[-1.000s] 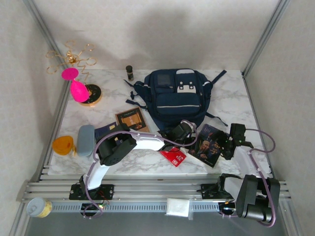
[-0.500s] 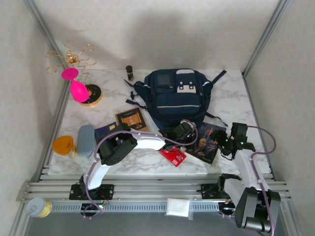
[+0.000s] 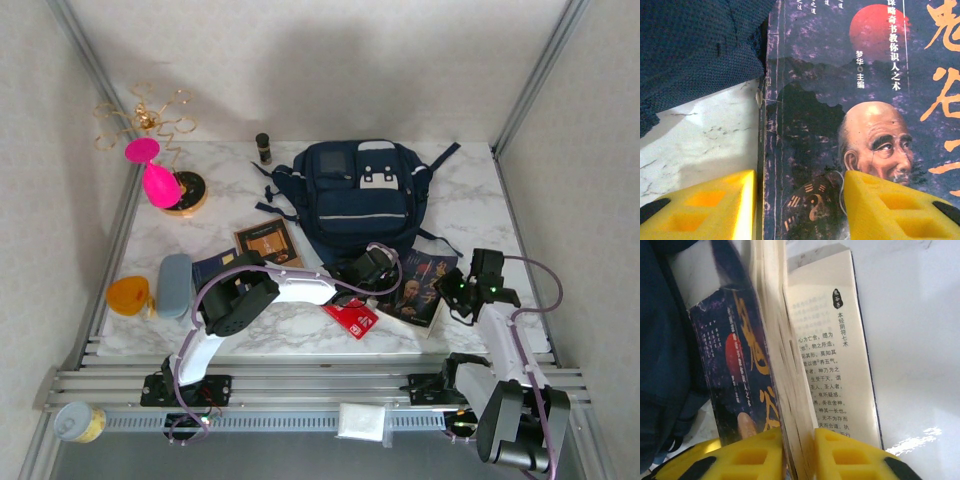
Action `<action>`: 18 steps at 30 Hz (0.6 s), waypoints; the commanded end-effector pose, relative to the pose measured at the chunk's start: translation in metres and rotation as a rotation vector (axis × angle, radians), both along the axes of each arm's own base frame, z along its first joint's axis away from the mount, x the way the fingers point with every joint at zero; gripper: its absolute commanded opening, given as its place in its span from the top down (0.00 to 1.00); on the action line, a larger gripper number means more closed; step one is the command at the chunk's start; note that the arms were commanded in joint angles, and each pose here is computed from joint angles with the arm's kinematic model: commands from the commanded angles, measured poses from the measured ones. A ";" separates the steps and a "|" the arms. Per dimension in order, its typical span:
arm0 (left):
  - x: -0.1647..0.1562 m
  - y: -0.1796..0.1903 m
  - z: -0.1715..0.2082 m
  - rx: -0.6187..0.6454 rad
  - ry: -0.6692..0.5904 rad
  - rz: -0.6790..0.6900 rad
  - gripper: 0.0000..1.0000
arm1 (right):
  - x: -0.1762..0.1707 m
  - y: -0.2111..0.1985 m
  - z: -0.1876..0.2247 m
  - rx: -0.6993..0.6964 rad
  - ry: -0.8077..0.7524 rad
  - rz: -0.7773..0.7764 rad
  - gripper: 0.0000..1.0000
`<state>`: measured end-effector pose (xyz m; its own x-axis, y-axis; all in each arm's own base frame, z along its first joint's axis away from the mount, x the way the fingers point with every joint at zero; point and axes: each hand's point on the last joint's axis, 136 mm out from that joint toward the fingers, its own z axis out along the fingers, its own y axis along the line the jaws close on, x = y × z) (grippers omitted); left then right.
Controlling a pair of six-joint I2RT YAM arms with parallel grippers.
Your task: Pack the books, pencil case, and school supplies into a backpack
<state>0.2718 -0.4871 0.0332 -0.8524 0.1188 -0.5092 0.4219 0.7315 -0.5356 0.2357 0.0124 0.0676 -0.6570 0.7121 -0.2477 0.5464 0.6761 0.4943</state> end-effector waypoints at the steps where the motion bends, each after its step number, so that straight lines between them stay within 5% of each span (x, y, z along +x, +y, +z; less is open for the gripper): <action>1: -0.001 -0.010 0.008 -0.031 0.009 -0.008 0.51 | 0.014 0.000 0.022 0.016 -0.072 0.003 0.88; 7: 0.004 -0.012 0.037 -0.079 -0.010 -0.003 0.47 | 0.020 -0.007 0.042 0.004 -0.133 -0.004 1.00; 11: 0.011 -0.007 0.094 -0.240 -0.009 0.018 0.38 | 0.026 -0.015 0.077 -0.055 -0.213 -0.014 1.00; 18: 0.018 0.057 0.173 -0.370 -0.078 0.103 0.27 | 0.037 -0.012 0.146 -0.086 -0.342 0.042 1.00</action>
<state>0.2849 -0.4496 0.1610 -0.8337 -0.0935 -0.5443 0.3907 0.5967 -0.7010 0.2654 -0.0028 0.1730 -0.5737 0.6890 -0.4429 0.4198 0.7116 0.5633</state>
